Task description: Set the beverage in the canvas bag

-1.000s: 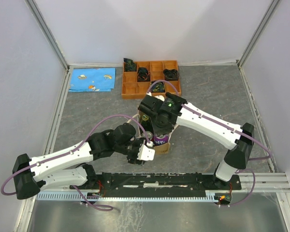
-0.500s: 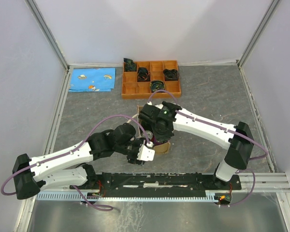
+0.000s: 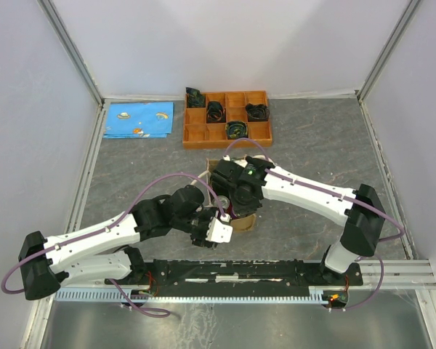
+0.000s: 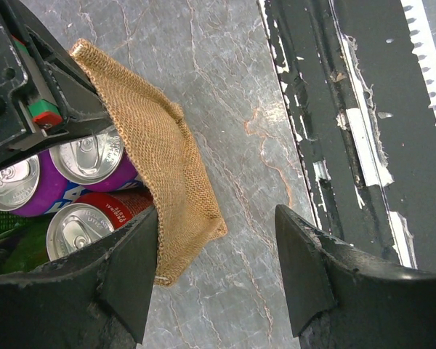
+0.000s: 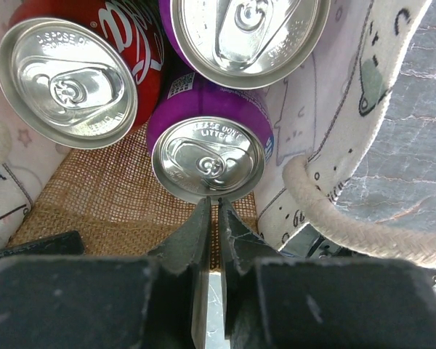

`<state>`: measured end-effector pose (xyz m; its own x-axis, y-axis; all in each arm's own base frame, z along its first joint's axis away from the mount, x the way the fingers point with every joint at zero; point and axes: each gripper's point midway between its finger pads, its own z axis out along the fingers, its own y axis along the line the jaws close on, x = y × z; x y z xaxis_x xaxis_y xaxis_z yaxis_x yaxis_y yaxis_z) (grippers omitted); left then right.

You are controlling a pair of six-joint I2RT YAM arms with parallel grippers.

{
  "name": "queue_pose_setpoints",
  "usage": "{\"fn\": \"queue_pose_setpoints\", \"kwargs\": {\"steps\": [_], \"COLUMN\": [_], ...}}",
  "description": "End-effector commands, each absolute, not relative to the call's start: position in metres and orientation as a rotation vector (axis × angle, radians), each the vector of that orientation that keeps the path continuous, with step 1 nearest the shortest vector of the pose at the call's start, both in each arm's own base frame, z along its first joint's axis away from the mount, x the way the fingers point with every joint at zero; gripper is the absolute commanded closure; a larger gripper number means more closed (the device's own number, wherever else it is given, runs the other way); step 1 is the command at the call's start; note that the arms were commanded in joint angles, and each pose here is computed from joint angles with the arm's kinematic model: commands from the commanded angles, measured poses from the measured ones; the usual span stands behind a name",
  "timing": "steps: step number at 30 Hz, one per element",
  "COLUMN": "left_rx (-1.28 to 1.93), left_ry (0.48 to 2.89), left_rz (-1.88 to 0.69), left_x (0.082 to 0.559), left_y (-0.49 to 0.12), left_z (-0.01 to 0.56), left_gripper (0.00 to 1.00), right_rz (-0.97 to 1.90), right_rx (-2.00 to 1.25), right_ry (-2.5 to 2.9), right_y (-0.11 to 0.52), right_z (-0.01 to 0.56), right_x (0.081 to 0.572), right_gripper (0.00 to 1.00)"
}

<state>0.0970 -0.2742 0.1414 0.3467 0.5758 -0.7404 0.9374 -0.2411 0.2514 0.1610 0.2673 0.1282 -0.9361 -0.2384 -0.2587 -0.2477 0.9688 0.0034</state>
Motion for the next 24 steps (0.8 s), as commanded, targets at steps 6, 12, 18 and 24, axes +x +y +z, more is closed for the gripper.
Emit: {"fn": "queue_pose_setpoints", "kwargs": {"steps": [6,12,18,24], "left_rx": [1.850,1.768,1.611,1.342], "left_ry": [1.252,1.227,1.277,1.480], "left_rz": [-0.680,-0.711,-0.731,-0.792], "left_x": [0.103,0.108,0.120,0.143], "left_y": [-0.290,-0.305,-0.316,-0.309], "left_z": [0.188,0.225,0.261,0.281], "left_gripper": [0.29,0.28,0.23,0.18], "right_rz": [0.158,0.206,0.293,0.382], "right_rx": [-0.271,-0.215,-0.165,-0.059], "right_ry": [2.604,2.470,2.373,2.285], "right_y": [0.275,0.272,0.267,0.254], "right_z": [0.192,0.238,0.258,0.275], "right_x": [0.198,0.215,0.218,0.217], "right_gripper": [0.82,0.71,0.39,0.16]}}
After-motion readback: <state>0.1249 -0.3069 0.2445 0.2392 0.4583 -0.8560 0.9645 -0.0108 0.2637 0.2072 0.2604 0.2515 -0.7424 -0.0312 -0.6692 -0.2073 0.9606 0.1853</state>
